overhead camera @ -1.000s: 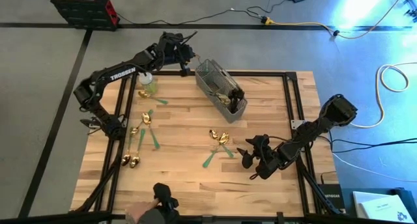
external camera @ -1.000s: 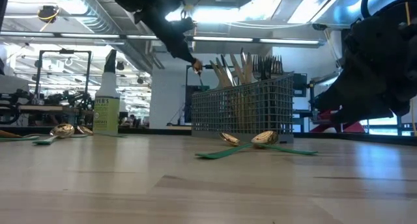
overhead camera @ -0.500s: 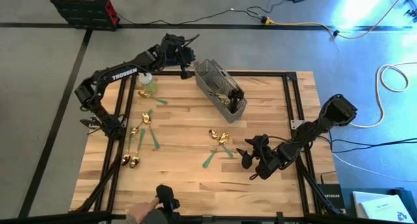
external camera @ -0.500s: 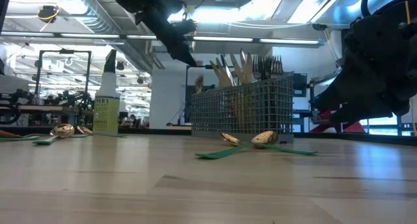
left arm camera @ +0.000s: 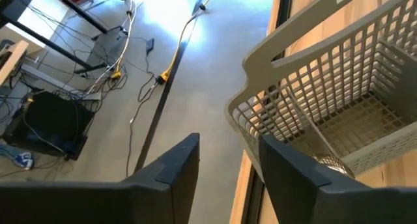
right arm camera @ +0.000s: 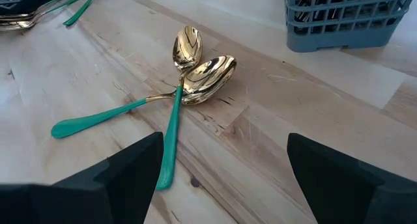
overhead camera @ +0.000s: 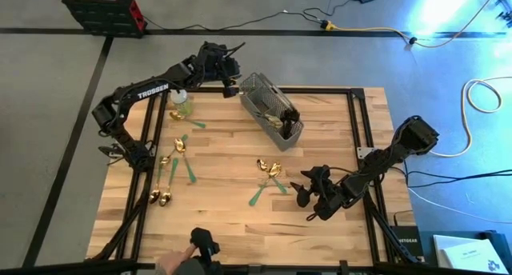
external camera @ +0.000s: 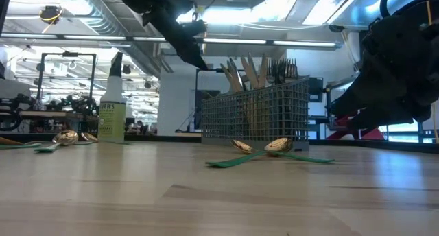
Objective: Sort silverware
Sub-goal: Put the green spoon into the gray silverware organizer
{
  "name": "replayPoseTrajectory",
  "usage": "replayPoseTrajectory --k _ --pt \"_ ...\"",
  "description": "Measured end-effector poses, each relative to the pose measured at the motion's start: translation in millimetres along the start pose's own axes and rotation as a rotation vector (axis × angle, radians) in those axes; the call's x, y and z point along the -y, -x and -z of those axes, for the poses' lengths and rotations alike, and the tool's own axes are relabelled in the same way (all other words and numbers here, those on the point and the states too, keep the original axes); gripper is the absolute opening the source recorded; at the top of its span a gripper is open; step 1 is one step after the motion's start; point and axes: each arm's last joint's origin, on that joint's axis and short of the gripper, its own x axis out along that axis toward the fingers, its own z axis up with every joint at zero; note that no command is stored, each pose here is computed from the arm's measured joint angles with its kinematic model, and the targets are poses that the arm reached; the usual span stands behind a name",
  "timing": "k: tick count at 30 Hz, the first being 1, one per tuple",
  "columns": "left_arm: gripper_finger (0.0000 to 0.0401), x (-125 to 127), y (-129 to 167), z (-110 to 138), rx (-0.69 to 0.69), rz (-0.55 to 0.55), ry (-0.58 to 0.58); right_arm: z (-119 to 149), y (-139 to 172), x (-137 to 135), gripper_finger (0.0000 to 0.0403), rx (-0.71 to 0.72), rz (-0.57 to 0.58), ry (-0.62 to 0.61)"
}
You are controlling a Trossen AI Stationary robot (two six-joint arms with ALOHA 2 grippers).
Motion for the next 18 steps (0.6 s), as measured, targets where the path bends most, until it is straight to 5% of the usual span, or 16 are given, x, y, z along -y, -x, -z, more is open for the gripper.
replayPoseTrajectory --k 9,14,18 --pt "0.0125 31 47 -33 0.123 0.145 -0.089 0 0 0 0.0309 0.000 0.000 0.000" --pt "0.0111 70 83 -46 0.194 0.343 -0.148 0 0 0 0.0309 0.001 -0.002 -0.003" --pt "0.0093 114 88 -34 0.177 0.439 -0.131 0 0 0 0.0309 0.010 -0.001 -0.005"
